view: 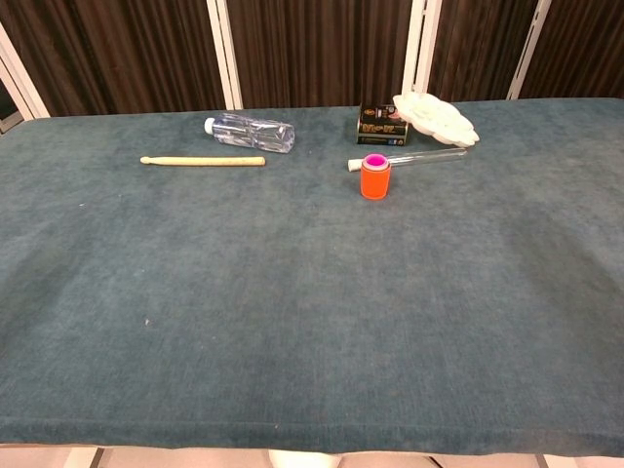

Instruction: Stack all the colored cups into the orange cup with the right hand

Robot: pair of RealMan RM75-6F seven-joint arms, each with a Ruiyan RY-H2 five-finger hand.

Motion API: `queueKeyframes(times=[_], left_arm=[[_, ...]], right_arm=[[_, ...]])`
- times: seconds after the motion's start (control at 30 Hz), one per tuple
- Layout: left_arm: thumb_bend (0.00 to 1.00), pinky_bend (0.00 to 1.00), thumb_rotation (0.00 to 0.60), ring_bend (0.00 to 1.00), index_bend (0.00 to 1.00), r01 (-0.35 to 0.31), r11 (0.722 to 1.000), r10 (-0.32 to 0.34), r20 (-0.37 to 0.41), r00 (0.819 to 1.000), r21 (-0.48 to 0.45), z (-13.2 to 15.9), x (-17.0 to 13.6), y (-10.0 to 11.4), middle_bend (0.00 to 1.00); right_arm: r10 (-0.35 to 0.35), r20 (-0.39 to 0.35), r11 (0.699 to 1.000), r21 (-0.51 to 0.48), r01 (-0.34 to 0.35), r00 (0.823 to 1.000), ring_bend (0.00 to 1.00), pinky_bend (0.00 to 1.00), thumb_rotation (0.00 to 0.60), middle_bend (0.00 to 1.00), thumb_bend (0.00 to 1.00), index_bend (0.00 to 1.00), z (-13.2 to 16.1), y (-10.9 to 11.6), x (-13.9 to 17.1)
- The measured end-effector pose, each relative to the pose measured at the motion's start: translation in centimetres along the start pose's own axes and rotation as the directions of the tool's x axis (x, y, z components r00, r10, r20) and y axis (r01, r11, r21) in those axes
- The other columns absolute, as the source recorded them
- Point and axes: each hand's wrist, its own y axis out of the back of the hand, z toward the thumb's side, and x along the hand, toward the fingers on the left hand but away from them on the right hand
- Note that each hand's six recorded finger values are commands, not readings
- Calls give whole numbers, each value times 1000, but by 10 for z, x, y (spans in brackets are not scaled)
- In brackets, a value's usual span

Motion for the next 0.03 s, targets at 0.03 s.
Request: queueKeyframes(times=[0.03], left_arm=[[461,111,600,0,0,-1,1000,1,5,1000,3,2,0,-1,0]], right_arm=[[-2,5,1000,-8,2,1000,0,0,600,0,372,0,-3,2,2]])
